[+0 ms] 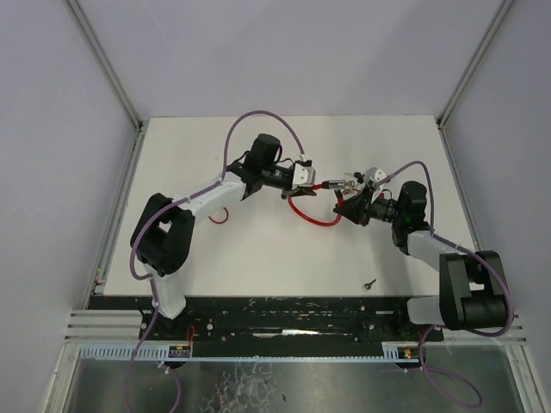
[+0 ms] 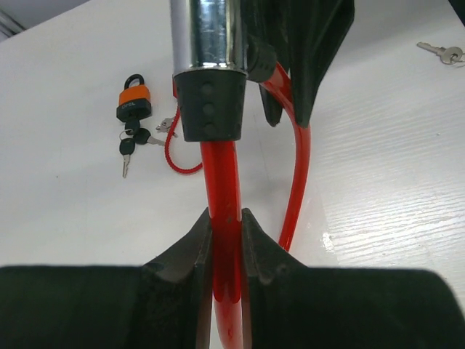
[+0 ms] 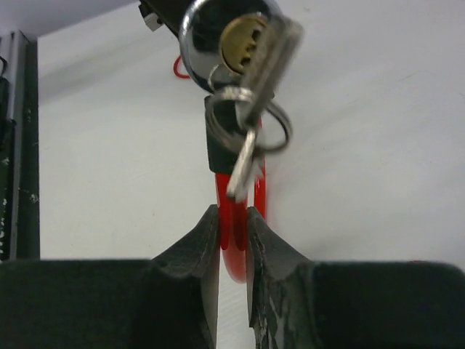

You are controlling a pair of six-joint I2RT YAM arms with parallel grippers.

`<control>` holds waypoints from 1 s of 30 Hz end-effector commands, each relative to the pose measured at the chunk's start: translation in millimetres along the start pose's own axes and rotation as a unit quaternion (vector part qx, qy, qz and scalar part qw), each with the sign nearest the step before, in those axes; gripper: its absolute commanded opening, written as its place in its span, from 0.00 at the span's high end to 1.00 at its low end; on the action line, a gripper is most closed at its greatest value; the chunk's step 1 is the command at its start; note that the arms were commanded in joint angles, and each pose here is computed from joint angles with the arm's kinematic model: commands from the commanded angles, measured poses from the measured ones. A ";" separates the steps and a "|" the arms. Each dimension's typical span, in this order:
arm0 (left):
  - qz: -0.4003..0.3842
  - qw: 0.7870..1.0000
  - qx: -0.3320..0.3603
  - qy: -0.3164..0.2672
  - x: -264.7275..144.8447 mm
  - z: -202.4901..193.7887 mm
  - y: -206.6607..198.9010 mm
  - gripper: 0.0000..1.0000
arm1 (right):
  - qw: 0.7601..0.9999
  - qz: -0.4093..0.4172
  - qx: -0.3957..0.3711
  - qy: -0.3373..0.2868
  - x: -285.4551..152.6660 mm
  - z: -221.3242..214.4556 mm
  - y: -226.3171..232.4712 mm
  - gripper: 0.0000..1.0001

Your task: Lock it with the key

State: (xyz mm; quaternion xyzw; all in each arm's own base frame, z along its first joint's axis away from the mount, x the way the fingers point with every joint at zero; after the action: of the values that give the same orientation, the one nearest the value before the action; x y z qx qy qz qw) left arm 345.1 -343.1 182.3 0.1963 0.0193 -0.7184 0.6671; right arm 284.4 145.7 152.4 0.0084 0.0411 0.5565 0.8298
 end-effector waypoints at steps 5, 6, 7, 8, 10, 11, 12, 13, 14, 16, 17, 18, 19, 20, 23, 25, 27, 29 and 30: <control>-0.033 0.998 -0.048 -0.040 11.4 11.9 -2.0 1.00 | 0.994 0.008 -0.105 0.026 19.0 28.3 1.8 1.00; -0.032 0.997 -0.051 -0.039 11.3 10.5 -1.9 1.00 | 0.995 0.003 -0.093 0.017 18.5 31.9 1.5 1.00; -0.030 0.998 -0.048 -0.037 10.7 9.9 -1.6 1.00 | 0.996 -0.009 -0.088 0.003 17.2 37.4 -0.9 1.00; -0.029 0.998 -0.042 -0.035 10.5 8.5 -2.0 1.00 | 0.996 -0.023 -0.084 -0.013 14.5 43.3 -4.2 1.00; -0.024 0.998 -0.038 -0.033 8.7 7.7 -1.9 1.00 | 0.995 -0.049 -0.079 -0.036 5.7 50.9 -11.6 1.00; -0.022 0.999 -0.037 -0.032 7.8 8.3 -1.6 1.00 | 0.994 -0.061 -0.078 -0.039 1.0 52.0 -15.7 1.00; -0.020 0.999 -0.034 -0.030 7.1 7.2 -1.5 1.00 | 0.994 -0.068 -0.077 -0.040 -2.7 52.6 -18.6 1.00; -0.018 0.999 -0.031 -0.028 7.2 5.6 -1.4 1.00 | 0.994 -0.071 -0.076 -0.040 -5.0 52.3 -20.0 1.00; -0.019 0.999 -0.030 -0.029 7.7 6.1 -2.0 1.00 | 0.994 -0.066 -0.078 -0.039 -5.4 51.7 -19.1 1.00; -0.023 0.999 -0.030 -0.035 8.0 9.0 -2.7 1.00 | 0.995 -0.050 -0.077 -0.037 -4.4 50.0 -15.5 1.00; -0.025 0.999 -0.031 -0.036 7.7 9.9 -3.3 1.00 | 0.995 -0.044 -0.080 -0.035 -3.5 48.5 -14.5 1.00; -0.027 0.998 -0.033 -0.040 7.2 11.7 -4.1 1.00 | 0.995 -0.040 -0.086 -0.031 -3.0 46.2 -14.1 1.00; -0.027 0.998 -0.035 -0.043 6.5 12.8 -4.2 1.00 | 0.995 -0.039 -0.091 -0.024 -2.5 43.7 -14.0 1.00; -0.027 0.998 -0.035 -0.047 6.1 14.8 -4.3 1.00 | 0.995 -0.036 -0.090 -0.014 -1.6 39.9 -12.6 1.00; -0.036 0.997 -0.040 -0.052 8.7 16.7 -6.1 1.00 | 0.994 -0.022 -0.104 -0.013 3.6 41.8 -6.5 1.00; -0.035 0.997 -0.045 -0.050 11.3 16.4 -5.3 1.00 | 0.993 -0.016 -0.114 -0.009 6.2 42.6 -3.0 1.00; -0.031 0.997 -0.052 -0.046 14.1 16.5 -3.7 1.00 | 0.992 -0.018 -0.126 -0.005 6.6 44.9 -3.0 1.00; -0.026 0.998 -0.052 -0.038 18.5 16.0 -3.6 1.00 | 0.991 -0.027 -0.132 -0.008 5.6 49.2 -4.5 1.00; -0.026 0.998 -0.054 -0.034 21.2 15.1 -4.4 1.00 | 0.992 -0.028 -0.126 -0.013 4.6 52.9 -4.9 1.00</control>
State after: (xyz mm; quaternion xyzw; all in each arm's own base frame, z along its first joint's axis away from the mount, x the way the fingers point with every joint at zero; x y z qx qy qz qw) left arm 343.9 -345.4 183.0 0.1338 0.0579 -0.7274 0.6705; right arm 288.6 141.4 159.1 -0.0465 0.0405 0.5230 0.8501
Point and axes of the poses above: each gripper's point midway between its finger pads, its own x axis out along the fingers, its own y axis along the line the jaws close on, z = x × y, the point moved 3 cm from there along -x, back along the fingers, and after that the axes turned 5 degrees about -x, right-handed, at the moved point
